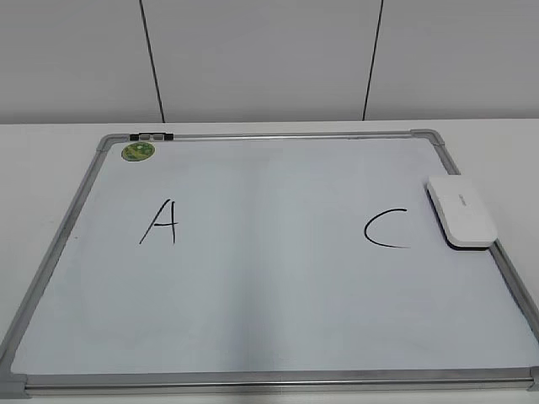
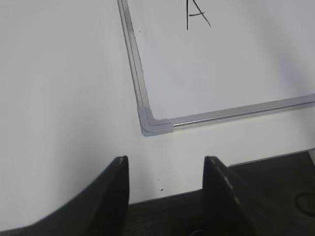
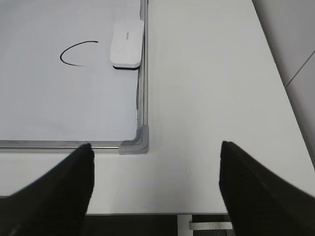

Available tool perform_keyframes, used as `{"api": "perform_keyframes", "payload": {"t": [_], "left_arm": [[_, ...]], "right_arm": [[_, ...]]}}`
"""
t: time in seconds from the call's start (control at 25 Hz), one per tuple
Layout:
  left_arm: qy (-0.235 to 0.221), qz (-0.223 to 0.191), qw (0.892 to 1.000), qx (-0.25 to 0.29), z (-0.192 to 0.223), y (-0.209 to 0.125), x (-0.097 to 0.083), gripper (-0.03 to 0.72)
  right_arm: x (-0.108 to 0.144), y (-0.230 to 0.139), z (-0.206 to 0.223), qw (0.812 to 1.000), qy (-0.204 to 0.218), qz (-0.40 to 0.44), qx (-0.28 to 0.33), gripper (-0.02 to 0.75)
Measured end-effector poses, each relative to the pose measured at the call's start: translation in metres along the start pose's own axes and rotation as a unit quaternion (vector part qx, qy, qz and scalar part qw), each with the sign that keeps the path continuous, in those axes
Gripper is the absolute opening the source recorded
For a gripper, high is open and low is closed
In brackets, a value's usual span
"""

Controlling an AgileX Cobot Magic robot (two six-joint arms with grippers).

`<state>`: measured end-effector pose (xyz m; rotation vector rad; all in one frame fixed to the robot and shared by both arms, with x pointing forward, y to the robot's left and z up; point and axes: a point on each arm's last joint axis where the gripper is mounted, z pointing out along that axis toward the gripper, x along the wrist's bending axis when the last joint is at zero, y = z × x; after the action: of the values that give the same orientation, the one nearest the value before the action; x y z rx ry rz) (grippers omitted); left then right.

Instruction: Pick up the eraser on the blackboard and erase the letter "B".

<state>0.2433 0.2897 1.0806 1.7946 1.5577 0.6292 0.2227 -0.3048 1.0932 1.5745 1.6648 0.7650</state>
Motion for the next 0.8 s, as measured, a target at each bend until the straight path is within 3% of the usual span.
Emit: {"api": "perform_keyframes", "payload": {"t": [0.2, 0.32, 0.8], "left_arm": [[0.004, -0.003, 1.000, 0.021, 0.018, -0.013, 0.003, 0.374], [0.009, -0.002, 1.000, 0.005, 0.021, -0.011, 0.004, 0.374], [0.023, 0.002, 1.000, -0.019, 0.030, -0.010, 0.008, 0.374]], "right_arm": [[0.003, -0.018, 0.027, 0.998, 0.004, -0.001, 0.057, 0.587], [0.005, -0.026, 0.039, 0.997, 0.006, -0.002, 0.079, 0.587], [0.005, -0.025, 0.050, 0.999, 0.005, -0.002, 0.046, 0.587]]}}
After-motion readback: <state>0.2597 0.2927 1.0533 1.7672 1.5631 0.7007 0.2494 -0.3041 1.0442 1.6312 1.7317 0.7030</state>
